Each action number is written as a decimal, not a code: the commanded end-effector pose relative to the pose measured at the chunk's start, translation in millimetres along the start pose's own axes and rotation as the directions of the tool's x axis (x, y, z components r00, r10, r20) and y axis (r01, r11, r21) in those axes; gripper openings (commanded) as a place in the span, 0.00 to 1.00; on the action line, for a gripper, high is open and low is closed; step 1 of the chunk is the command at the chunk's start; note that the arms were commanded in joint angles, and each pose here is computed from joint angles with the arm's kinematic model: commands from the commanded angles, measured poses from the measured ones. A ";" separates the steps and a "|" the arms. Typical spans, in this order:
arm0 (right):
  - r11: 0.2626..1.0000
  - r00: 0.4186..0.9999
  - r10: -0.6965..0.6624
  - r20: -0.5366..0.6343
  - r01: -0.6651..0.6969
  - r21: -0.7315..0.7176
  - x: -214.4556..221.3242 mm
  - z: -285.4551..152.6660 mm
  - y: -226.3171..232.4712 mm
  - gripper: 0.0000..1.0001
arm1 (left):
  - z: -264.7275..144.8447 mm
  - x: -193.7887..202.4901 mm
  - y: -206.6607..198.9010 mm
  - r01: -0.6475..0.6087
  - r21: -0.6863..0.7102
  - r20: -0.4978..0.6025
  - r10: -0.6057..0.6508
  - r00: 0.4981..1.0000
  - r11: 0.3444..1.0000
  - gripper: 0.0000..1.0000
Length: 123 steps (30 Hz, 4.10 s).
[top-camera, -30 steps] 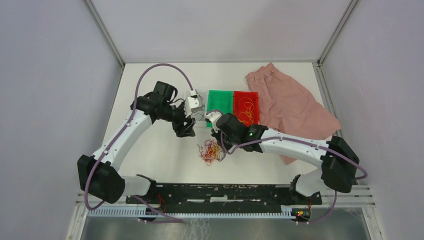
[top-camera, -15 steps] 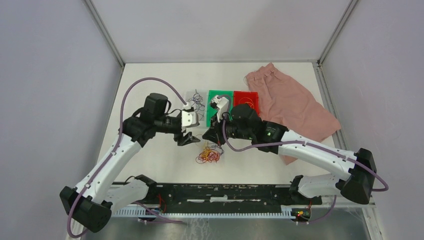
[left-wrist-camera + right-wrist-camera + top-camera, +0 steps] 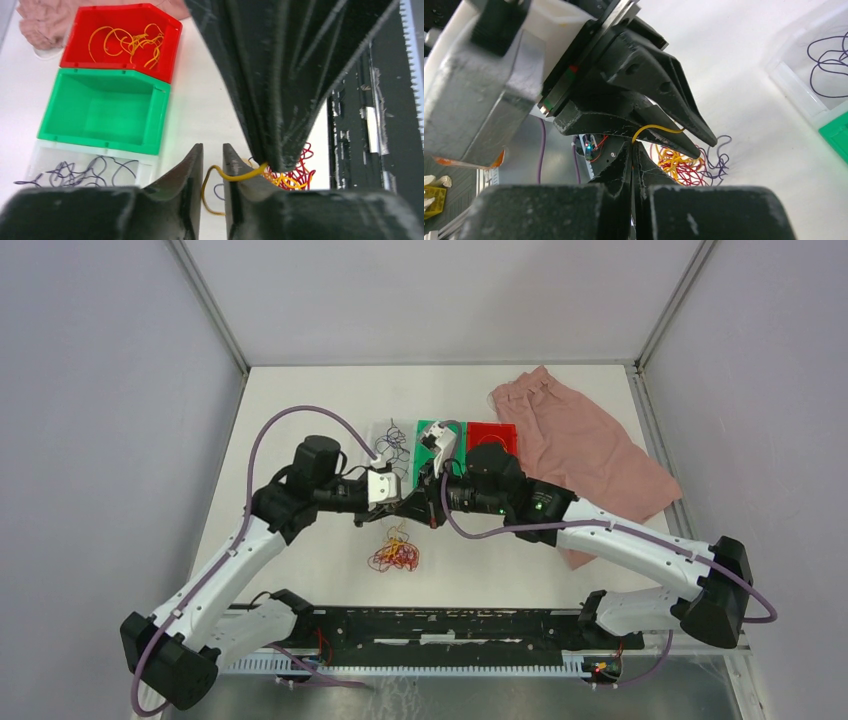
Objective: Untangle the cables
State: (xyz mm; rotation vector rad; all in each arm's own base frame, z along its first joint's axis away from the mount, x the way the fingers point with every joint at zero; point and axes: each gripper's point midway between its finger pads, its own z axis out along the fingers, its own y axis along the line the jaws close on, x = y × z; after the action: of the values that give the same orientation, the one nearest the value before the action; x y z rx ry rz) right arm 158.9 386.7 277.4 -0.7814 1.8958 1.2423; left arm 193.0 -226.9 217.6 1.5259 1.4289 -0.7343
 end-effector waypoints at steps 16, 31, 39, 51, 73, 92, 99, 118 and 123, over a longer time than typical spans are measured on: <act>0.992 0.962 0.115 0.246 -0.126 0.028 -30.9 -34.9 -19.6 0.56 | -27.3 -85.7 25.9 -0.099 -0.126 0.182 0.121 0.976 0.987 0.03; 0.990 0.969 0.140 0.202 -0.136 -0.035 -23.7 -11.4 -25.0 0.64 | -45.6 -143.1 31.8 -0.201 -0.156 0.260 0.237 0.936 0.967 0.03; 0.988 0.969 0.156 0.194 -0.149 -0.049 -24.0 9.4 -30.8 0.63 | -50.9 -169.0 34.4 -0.202 -0.154 0.297 0.240 0.924 0.967 0.03; 0.984 0.982 0.150 0.113 -0.160 0.078 16.0 33.5 -64.4 0.50 | -73.7 -229.7 42.1 -0.244 -0.195 0.378 0.302 0.875 0.950 0.03; 0.963 0.981 0.183 0.061 -0.191 0.192 65.9 33.1 -93.7 0.45 | -164.0 -365.8 68.5 -0.311 -0.510 0.479 0.566 0.672 0.802 0.03; 0.960 0.982 0.185 0.047 -0.191 0.207 69.8 10.7 -86.5 0.55 | -235.9 -426.1 81.5 -0.268 -0.779 0.389 0.772 0.502 0.567 0.03; 1.000 0.977 -0.022 0.213 0.021 0.009 -13.4 -33.6 -16.8 0.67 | -204.3 -390.2 74.5 -0.301 -0.697 0.415 0.709 0.571 0.651 0.03; 0.950 0.911 -0.305 0.276 0.313 0.015 -61.5 18.4 -20.4 0.77 | -183.6 -383.0 67.8 -0.289 -0.597 0.503 0.629 0.593 0.749 0.03; 0.967 0.925 -0.255 0.281 0.251 0.051 -64.7 38.2 -39.0 0.65 | -183.7 -385.6 67.7 -0.291 -0.593 0.509 0.629 0.588 0.751 0.03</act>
State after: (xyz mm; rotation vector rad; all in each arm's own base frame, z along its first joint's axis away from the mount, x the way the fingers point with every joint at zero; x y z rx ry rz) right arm 212.1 408.1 271.5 -0.8614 1.5921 1.1374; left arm 187.3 -235.1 628.7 1.0362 0.5578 -0.4511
